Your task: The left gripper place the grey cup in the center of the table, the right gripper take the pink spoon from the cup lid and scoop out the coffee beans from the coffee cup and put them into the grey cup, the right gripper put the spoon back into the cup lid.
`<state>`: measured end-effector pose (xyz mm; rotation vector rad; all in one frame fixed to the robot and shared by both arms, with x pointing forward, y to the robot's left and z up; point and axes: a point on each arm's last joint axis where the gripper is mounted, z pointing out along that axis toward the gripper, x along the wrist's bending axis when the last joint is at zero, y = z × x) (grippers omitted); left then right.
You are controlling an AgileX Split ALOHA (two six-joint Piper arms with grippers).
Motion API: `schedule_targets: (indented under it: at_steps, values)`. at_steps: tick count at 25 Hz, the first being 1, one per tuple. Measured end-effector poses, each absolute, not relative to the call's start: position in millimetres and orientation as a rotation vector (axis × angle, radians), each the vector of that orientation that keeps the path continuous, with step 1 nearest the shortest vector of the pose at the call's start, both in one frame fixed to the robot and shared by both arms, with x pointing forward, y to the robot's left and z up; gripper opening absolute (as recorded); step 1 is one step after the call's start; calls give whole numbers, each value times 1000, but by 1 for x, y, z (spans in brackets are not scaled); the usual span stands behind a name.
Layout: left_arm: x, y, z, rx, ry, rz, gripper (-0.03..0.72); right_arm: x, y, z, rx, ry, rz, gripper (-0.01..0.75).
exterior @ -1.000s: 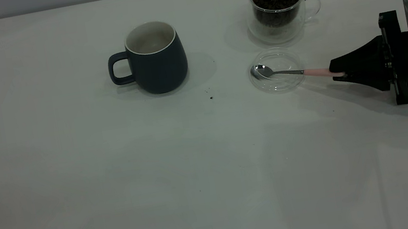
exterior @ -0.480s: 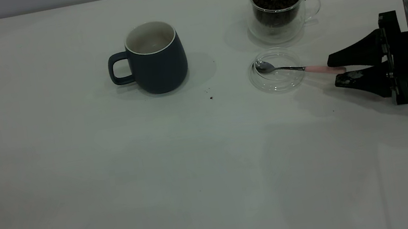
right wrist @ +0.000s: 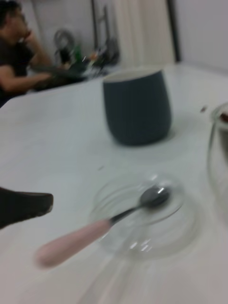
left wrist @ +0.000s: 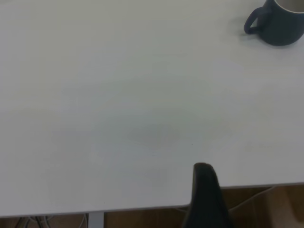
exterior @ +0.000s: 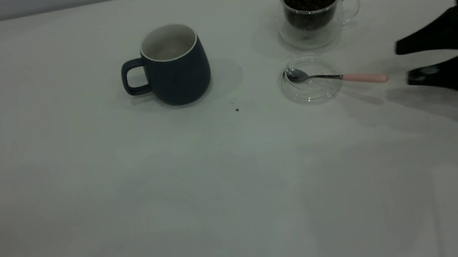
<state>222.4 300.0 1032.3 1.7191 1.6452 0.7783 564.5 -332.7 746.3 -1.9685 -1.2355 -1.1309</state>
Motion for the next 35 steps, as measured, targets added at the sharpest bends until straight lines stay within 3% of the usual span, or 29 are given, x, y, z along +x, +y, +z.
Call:
schedule_targets:
  at_steps: [6,12,21,26,35]
  values:
    - [222,300,1032,1719,1645,778,565,561,-348,800,-2066,-1384,-788,547]
    - [222,300,1032,1719,1645,778,565,553,-357,896,-2174,-1561,-660,547]
    - [222,300,1032,1719,1645,778,565,514,-319,1003,-2170,-1926,-596,547]
    - [222,300,1032,1719,1645,778,565,480,-297,1032,-2142,-2108,-569,547]
    - [222,300,1032,1719,1645,778,565,404,-296,1053,-2191,-2336,-620,547]
